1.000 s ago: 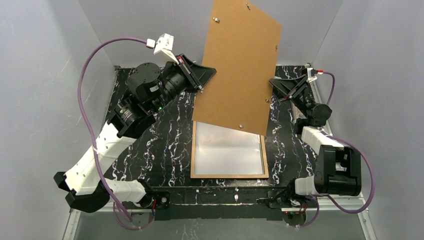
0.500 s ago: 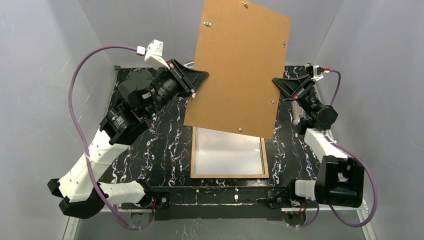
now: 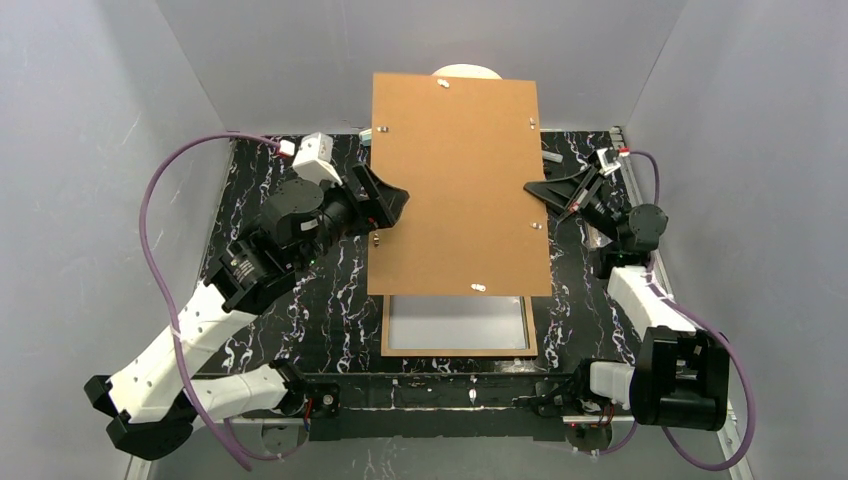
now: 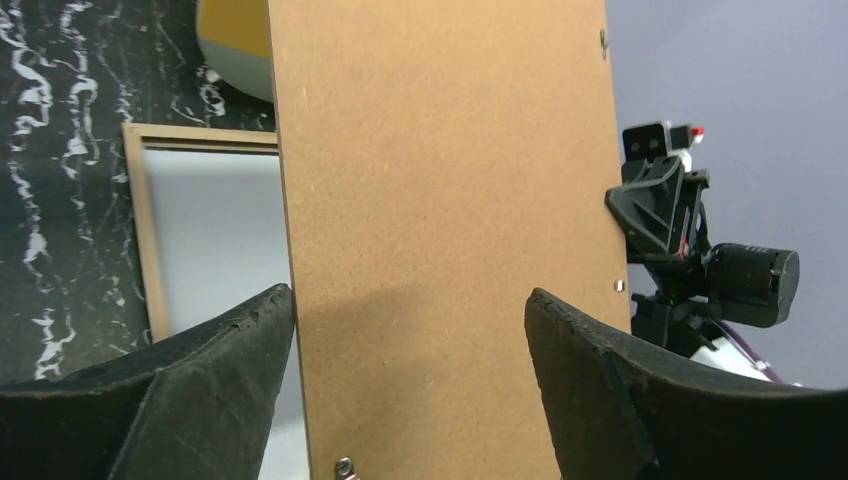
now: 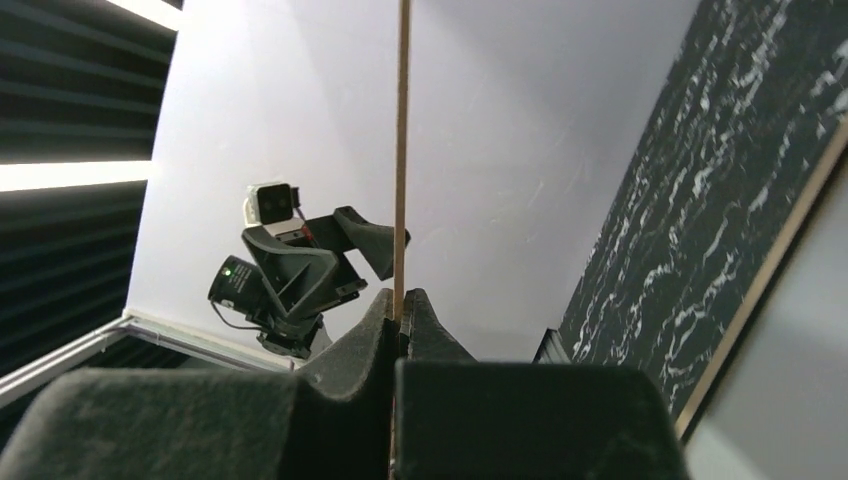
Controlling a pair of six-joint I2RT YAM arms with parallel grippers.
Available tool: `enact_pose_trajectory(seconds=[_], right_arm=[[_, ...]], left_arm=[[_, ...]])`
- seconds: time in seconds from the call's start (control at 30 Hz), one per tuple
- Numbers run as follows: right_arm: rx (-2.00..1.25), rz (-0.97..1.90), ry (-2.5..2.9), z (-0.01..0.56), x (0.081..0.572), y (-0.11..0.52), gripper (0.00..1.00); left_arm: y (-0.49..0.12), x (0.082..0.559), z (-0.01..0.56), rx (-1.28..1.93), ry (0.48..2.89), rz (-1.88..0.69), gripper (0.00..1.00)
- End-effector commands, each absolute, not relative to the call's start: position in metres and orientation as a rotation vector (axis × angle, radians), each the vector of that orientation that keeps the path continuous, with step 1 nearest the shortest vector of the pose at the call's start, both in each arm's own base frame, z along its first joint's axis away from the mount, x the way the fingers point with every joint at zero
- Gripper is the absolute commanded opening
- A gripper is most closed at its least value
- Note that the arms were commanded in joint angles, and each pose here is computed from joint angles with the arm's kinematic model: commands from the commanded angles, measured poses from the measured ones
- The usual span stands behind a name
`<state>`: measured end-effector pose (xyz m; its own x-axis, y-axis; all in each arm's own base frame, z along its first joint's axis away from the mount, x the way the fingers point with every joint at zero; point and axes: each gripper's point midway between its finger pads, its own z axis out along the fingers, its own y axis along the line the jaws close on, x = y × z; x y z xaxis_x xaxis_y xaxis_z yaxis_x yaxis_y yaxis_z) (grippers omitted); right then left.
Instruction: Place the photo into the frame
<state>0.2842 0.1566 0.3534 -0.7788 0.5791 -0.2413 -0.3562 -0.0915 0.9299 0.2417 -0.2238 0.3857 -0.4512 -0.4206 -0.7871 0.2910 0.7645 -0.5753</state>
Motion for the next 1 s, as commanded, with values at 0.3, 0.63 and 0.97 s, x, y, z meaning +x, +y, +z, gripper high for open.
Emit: enact_pose_trajectory(seconds=[0.3, 0.63, 0.97], right_arm=[[0.335, 1.816, 1.742, 0.280, 0.280, 0.158, 0.01], [0.326, 1.675, 1.860, 0.232, 0.288, 0.156, 0.01], [0.311, 1.517, 1.981, 0.189, 0.295, 0.150, 0.01]], left_arm=[[-0.139, 0.262, 0.319, -0.323, 1.955, -0.214, 0.98], [-0.168, 0.283, 0.214, -0.257, 2.269, -0.172, 0.98], [-0.168, 0.308, 0.149, -0.331, 2.437, -0.353, 0.75]])
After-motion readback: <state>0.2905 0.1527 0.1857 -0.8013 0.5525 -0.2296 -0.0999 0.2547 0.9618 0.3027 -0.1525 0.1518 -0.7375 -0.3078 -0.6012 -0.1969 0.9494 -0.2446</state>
